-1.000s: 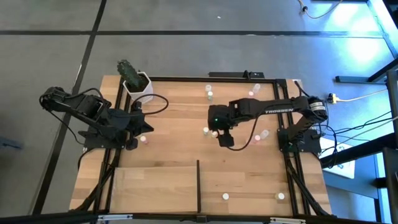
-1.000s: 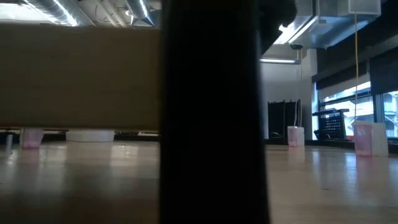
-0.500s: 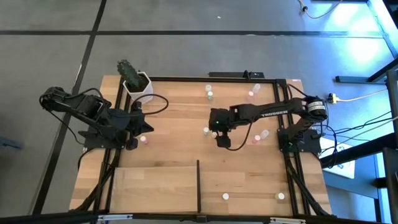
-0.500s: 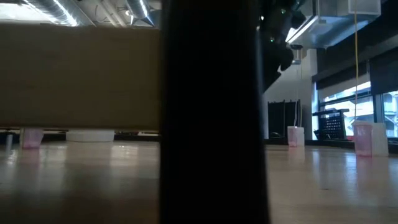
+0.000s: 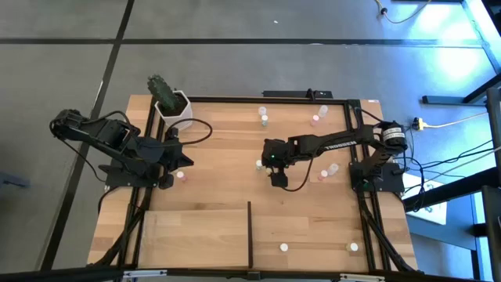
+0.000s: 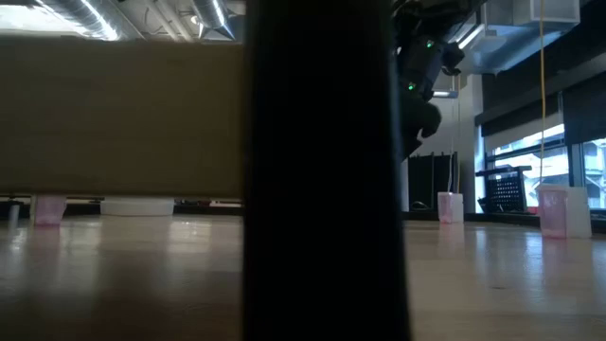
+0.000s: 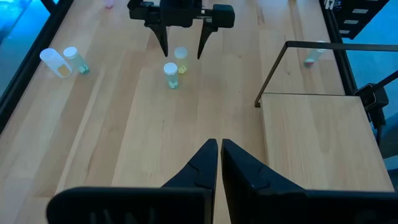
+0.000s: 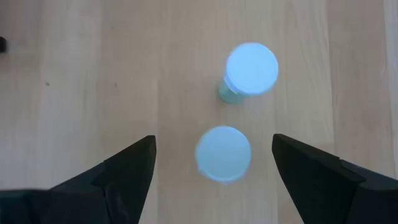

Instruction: Pick and place medicine bottles onto shelf by color

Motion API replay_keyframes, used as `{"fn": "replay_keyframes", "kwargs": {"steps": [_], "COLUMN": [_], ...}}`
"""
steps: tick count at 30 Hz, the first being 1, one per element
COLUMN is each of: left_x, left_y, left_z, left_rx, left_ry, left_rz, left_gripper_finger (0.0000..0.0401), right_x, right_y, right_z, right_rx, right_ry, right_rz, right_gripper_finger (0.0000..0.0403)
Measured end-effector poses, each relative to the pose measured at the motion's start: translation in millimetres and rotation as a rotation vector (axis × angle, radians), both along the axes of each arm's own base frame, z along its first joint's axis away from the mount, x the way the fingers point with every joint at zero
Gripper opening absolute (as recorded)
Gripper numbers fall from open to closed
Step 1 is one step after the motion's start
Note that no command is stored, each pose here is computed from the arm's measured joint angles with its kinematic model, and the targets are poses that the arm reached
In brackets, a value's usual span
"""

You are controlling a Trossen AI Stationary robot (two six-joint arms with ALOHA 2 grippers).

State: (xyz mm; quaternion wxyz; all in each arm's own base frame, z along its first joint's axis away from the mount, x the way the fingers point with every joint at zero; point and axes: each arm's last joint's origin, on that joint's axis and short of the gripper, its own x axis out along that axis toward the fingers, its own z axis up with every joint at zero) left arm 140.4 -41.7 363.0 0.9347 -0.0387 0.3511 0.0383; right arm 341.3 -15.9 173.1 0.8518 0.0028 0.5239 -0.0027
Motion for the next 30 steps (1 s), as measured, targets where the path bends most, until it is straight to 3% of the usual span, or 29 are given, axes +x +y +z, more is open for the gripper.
{"fn": "replay_keyframes", "kwargs": {"steps": [10,30], "left_x": [0.2,0.3], "left_y": [-0.1,-0.1], "left_z": [0.2,0.3], "left_rx": [-0.001,-0.002], "left_ry": [-0.003,-0.005], "left_rz": [0.000,0.000], "left_gripper_finger": [0.0014,0.0014], "right_x": [3.4,3.4], "right_y": [-8.4,-9.0], "right_z": [-11.0,-11.0], "right_rx": [0.032,0.026], "right_ry": [0.013,0.015], "right_rz": [-0.012,-0.058], "right_gripper_finger": [0.0304,0.0124]}}
